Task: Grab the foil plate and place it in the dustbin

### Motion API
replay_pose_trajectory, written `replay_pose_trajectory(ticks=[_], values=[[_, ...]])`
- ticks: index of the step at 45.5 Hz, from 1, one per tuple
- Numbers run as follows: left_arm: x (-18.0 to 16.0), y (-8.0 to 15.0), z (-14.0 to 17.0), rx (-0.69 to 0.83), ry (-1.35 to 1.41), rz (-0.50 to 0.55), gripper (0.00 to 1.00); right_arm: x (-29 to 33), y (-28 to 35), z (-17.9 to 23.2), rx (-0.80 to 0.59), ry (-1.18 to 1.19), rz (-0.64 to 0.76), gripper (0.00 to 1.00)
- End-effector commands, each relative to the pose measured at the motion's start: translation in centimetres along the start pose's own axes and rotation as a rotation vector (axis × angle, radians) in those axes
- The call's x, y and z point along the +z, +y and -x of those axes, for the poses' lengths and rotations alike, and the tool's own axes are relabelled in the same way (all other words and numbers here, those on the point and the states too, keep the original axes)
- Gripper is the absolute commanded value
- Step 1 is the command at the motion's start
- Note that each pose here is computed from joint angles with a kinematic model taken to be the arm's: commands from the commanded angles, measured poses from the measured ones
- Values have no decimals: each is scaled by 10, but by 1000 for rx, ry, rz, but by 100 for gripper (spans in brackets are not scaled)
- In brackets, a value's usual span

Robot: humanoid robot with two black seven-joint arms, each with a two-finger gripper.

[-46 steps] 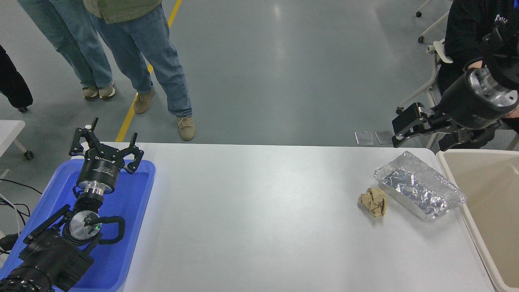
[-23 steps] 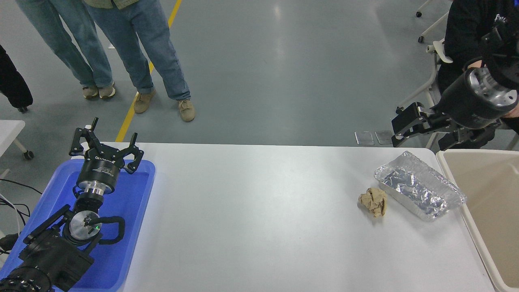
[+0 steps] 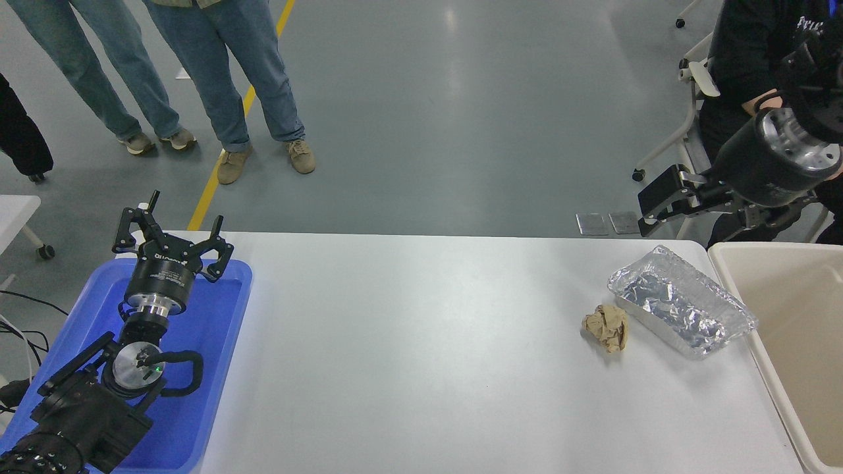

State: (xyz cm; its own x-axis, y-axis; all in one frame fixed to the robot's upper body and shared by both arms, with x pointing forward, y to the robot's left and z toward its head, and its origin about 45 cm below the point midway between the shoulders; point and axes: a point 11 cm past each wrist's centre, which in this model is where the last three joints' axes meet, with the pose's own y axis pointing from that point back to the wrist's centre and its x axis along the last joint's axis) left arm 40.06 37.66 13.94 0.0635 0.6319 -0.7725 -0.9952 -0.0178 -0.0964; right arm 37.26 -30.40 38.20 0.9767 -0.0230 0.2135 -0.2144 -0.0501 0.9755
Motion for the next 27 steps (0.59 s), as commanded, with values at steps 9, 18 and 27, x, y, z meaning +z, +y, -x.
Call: replay_pose_trajectory(ticks=[9, 18, 27], values=[[0, 0, 0, 0, 0, 0, 100, 17, 5, -4, 19, -30, 43, 100], [0, 0, 0, 0, 0, 0, 100, 26, 2, -4, 15, -45, 62, 100], [0, 0, 0, 0, -1, -1, 100, 64, -16, -22, 50, -124, 124, 100]])
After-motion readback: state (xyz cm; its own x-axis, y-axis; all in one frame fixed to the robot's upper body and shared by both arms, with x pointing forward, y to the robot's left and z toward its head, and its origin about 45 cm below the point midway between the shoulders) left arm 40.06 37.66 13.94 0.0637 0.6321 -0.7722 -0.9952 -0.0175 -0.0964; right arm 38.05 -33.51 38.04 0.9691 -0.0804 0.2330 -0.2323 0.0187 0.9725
